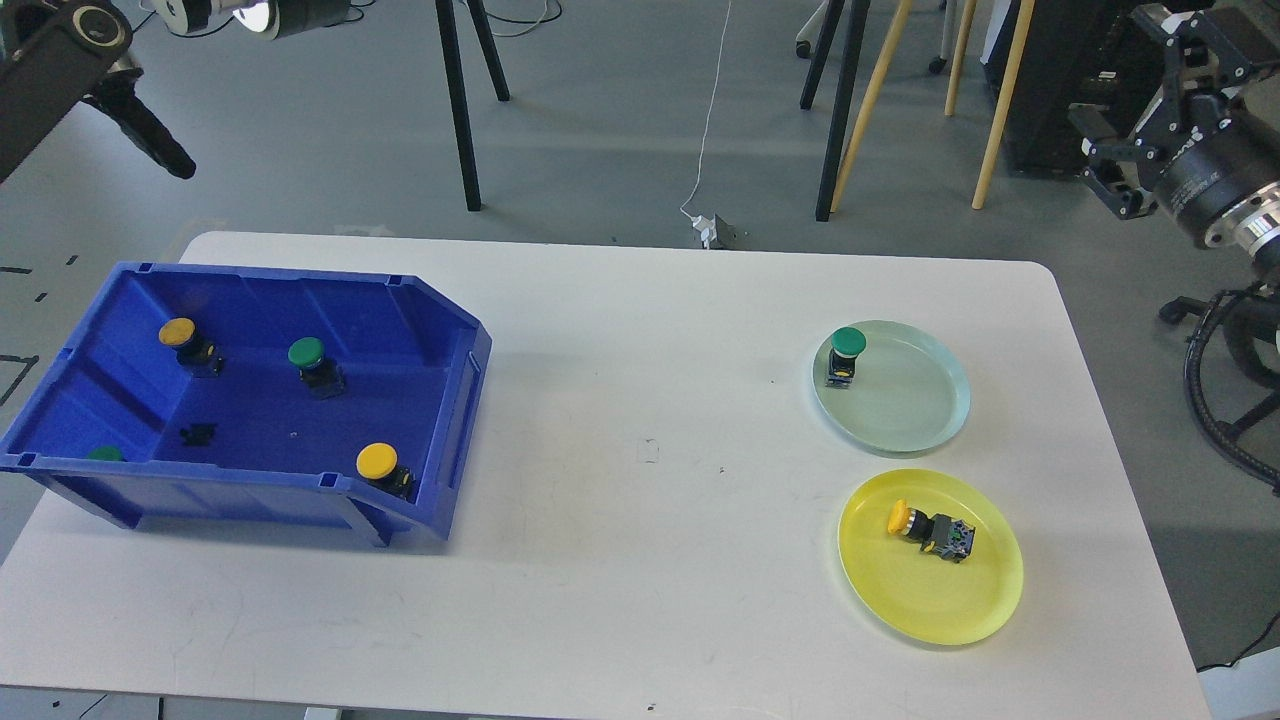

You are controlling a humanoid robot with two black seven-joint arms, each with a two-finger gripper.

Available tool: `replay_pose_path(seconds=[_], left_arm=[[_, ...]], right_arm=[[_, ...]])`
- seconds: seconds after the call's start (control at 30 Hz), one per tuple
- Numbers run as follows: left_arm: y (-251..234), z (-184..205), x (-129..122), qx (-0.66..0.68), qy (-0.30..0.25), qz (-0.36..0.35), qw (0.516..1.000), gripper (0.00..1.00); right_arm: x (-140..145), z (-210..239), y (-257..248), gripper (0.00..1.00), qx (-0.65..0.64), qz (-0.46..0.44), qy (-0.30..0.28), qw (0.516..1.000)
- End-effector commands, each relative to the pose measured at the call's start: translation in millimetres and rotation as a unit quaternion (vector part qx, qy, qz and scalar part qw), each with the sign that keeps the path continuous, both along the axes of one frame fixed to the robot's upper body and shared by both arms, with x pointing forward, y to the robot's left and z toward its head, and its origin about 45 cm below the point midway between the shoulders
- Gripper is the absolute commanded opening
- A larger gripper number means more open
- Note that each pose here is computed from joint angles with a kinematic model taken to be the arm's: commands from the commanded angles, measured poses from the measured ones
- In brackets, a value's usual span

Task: Pass button and place on color plate

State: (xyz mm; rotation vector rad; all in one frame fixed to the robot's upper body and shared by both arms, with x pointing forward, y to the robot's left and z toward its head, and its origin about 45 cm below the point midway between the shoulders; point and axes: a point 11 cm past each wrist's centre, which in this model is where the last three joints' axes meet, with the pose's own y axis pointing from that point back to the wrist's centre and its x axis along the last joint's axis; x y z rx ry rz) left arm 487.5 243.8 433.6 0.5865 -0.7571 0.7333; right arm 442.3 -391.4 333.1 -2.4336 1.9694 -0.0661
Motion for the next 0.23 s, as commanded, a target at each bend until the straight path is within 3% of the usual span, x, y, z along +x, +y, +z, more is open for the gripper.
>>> replay_pose_path(seconds=[0.0,0.2], left_arm=[[0,-1,0,-0.003,0.002,0.000,1.000,0.99],[-1,-1,0,-0.004,0.002,-0.001,1.000,0.99]], right_arm=[[22,-12,-9,0.93,-0.047,-0.024,0.038,0.998],[31,-1,-6,0.96,-0.050,-0.031,0.027,0.998]])
